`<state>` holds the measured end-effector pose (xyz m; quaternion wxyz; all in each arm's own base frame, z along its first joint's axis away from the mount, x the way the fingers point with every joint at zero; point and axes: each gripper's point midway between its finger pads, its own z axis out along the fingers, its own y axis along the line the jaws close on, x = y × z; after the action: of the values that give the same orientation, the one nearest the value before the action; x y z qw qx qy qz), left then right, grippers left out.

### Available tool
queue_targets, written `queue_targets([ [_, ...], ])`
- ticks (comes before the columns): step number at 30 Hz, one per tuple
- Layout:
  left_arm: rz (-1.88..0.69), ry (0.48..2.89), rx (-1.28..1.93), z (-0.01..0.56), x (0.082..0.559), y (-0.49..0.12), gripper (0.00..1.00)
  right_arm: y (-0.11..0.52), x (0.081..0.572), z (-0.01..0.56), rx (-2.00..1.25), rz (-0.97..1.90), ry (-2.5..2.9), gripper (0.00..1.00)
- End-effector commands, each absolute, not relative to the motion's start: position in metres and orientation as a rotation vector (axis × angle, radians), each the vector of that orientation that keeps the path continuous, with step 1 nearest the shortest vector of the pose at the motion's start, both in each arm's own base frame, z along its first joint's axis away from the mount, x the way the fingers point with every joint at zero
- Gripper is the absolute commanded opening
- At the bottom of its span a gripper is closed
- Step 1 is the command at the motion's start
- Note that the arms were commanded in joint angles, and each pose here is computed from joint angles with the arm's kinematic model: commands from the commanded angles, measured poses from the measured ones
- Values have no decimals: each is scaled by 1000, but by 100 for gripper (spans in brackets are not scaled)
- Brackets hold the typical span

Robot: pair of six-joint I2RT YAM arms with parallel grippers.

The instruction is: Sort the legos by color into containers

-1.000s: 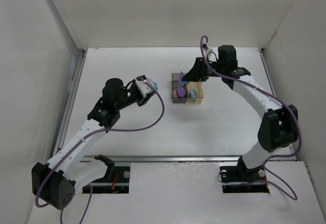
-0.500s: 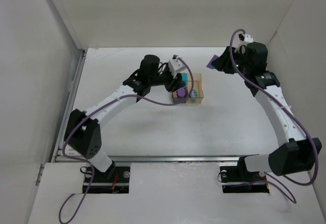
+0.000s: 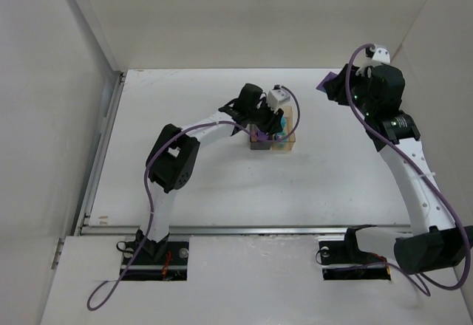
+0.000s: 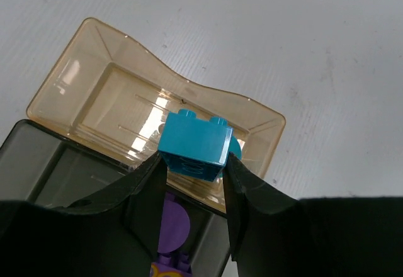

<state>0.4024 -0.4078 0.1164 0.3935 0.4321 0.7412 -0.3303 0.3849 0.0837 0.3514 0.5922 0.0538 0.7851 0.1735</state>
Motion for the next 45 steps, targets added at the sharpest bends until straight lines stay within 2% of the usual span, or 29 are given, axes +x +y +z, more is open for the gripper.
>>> queue_targets([
  [1,-846,1723,1033,179,419,-427,24,87,376,364,66,414,1770,0],
  [2,-846,1710,1030,181,421,-428,35,88,376,358,61,420,1784,0],
  [3,-846,1710,1030,181,421,-428,55,89,369,362,51,431,1771,0],
  [4,-846,1710,1030,181,421,-428,55,89,369,362,51,431,1771,0],
  [6,-839,1711,1013,185,423,-428,65,92,366,361,37,448,1773,0],
  [13,-876,1715,1011,215,403,-418,69,112,355,357,-104,530,1794,0],
  [19,-757,1404,1321,257,350,-384,68,136,334,339,-398,610,1866,0],
  [21,-709,1316,1403,262,334,-372,72,150,323,342,-480,700,1842,0],
  [22,-655,1207,1439,282,325,-365,75,154,320,341,-514,728,1829,0],
  [23,-660,1186,1470,275,315,-360,78,159,314,345,-543,760,1802,0],
  [26,-581,1060,1529,284,296,-344,98,176,300,348,-640,900,1741,0],
  [27,-550,1018,1532,288,292,-343,100,184,294,345,-667,930,1742,0],
  [31,-404,956,1498,301,292,-345,100,212,291,337,-702,1011,1774,0],
  [39,-392,843,1545,320,273,-351,100,253,278,338,-778,1120,1751,0],
  [45,-336,837,1591,309,269,-344,100,268,273,332,-801,1143,1762,0],
])
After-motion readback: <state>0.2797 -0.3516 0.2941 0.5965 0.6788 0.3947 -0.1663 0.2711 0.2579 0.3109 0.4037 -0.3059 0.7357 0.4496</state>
